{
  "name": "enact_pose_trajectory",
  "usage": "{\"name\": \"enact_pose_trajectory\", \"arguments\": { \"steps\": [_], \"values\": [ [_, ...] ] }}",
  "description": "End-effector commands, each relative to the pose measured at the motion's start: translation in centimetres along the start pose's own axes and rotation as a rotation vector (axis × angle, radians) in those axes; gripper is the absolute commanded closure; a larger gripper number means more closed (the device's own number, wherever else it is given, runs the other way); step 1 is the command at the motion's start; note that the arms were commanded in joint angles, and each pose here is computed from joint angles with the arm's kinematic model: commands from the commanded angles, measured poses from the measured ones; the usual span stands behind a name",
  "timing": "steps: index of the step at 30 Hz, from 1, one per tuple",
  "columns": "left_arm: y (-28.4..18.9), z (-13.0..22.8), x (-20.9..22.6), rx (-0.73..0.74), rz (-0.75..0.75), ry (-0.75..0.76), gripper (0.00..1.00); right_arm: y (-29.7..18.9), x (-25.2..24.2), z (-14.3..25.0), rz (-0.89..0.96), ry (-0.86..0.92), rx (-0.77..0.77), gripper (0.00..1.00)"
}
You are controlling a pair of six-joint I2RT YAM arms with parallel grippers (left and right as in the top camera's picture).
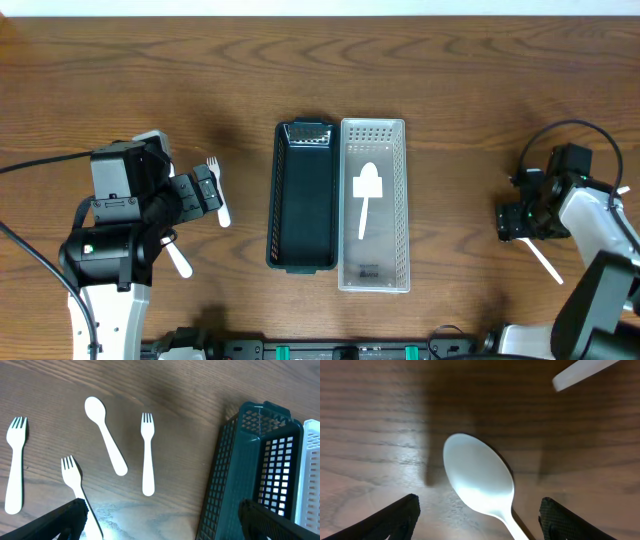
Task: Pack container
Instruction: 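Lower the right gripper and grasp another white spoon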
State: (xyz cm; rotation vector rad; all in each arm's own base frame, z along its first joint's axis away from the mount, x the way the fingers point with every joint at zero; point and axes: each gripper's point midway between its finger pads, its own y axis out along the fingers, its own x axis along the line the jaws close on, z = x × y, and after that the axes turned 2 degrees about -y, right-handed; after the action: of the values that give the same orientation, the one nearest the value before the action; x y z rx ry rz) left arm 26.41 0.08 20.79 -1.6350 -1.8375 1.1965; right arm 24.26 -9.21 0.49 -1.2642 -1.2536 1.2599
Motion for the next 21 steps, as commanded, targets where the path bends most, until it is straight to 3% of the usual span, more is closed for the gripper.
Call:
{"name": "enact_pose_trajectory", "arguments": {
  "steps": [1, 8, 15, 21],
  "values": [
    [-0.3, -0.5, -0.2, -0.012, 0.005, 0.007, 0.02, 1.5, 0.0, 1.1, -0.029, -0.003, 0.059, 0.21],
    [-0.4, -0.5, -0.2, -0.012, 0.005, 0.007, 0.02, 3.2, 0.4, 2.0, -0.060, -0.002, 0.121, 0.27],
    [-0.3, -0.5, -0.2, -0.012, 0.005, 0.008, 0.02, 3.6, 0.7, 1.8, -0.079, 0.000, 0.117, 0.49],
    [-0.3, -0.5, -0.1, -0.014, -0.002, 0.007, 0.02, 3.7, 0.7, 1.0, -0.081, 0.001, 0.084, 0.62]
  ]
}}
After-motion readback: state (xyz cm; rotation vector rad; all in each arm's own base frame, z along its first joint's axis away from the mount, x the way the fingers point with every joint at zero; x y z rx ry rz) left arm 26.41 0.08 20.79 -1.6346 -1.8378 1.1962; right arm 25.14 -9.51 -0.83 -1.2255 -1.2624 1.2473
